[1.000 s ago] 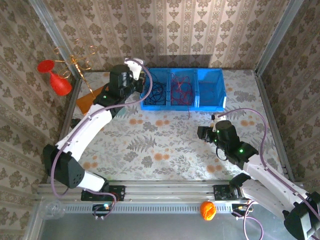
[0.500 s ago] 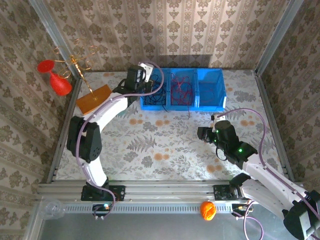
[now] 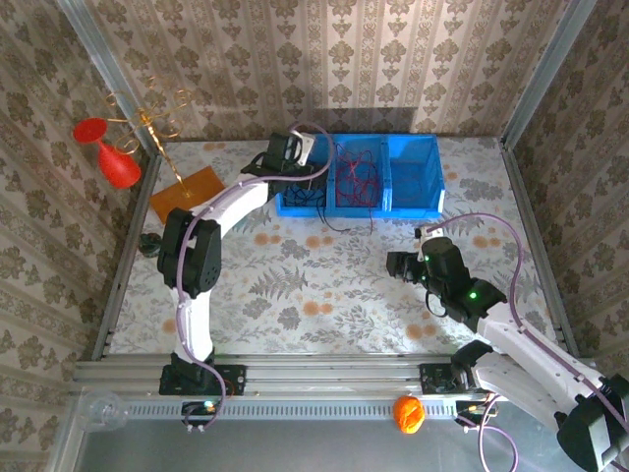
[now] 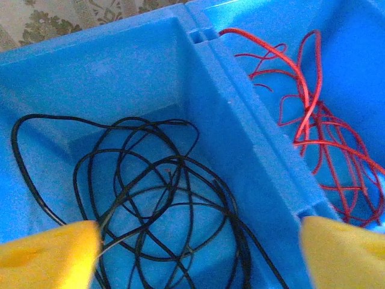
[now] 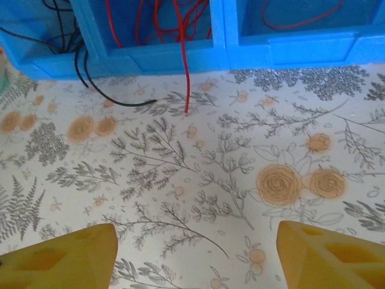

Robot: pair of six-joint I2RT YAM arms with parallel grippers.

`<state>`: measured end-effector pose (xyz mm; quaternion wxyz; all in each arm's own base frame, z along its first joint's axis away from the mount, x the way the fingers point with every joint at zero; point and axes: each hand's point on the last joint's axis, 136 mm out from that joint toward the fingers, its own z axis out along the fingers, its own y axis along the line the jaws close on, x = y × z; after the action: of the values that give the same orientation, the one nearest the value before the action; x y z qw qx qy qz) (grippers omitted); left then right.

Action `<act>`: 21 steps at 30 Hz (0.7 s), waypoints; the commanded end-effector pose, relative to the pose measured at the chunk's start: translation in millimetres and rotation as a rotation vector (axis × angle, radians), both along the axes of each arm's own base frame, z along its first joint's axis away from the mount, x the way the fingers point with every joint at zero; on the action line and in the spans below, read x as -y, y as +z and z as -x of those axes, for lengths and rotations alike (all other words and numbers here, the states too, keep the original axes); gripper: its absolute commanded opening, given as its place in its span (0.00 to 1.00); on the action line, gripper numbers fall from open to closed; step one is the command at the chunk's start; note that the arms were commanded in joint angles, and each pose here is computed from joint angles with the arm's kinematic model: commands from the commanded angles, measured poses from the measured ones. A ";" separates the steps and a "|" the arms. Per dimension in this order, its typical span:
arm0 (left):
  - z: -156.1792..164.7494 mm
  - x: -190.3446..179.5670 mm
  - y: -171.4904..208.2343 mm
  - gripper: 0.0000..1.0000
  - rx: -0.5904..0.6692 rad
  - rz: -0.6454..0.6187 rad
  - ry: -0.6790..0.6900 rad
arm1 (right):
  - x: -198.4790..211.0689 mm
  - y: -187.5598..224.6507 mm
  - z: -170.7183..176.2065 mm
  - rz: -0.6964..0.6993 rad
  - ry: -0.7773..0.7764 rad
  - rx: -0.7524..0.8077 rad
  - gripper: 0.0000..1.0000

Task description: Untangle the cables

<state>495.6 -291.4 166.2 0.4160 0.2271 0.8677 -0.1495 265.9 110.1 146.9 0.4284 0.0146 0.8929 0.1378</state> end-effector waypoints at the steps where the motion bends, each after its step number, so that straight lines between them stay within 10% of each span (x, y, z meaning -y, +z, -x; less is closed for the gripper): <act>1: 26.5 -1.2 69.8 1.00 0.091 0.049 -0.031 | 3.3 23.6 0.7 0.006 -0.003 0.022 0.90; 10: 130.3 -44.5 166.4 1.00 0.302 0.079 -0.022 | 0.8 83.3 1.2 -0.022 0.023 0.107 1.00; 21: 210.7 -137.3 79.8 1.00 0.498 0.014 0.126 | 18.7 83.6 -21.8 0.013 -0.100 0.288 1.00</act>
<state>282.4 -176.1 262.6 0.5828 0.2056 0.7776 -0.1159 277.3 106.3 231.8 0.5197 0.0156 0.8412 0.1488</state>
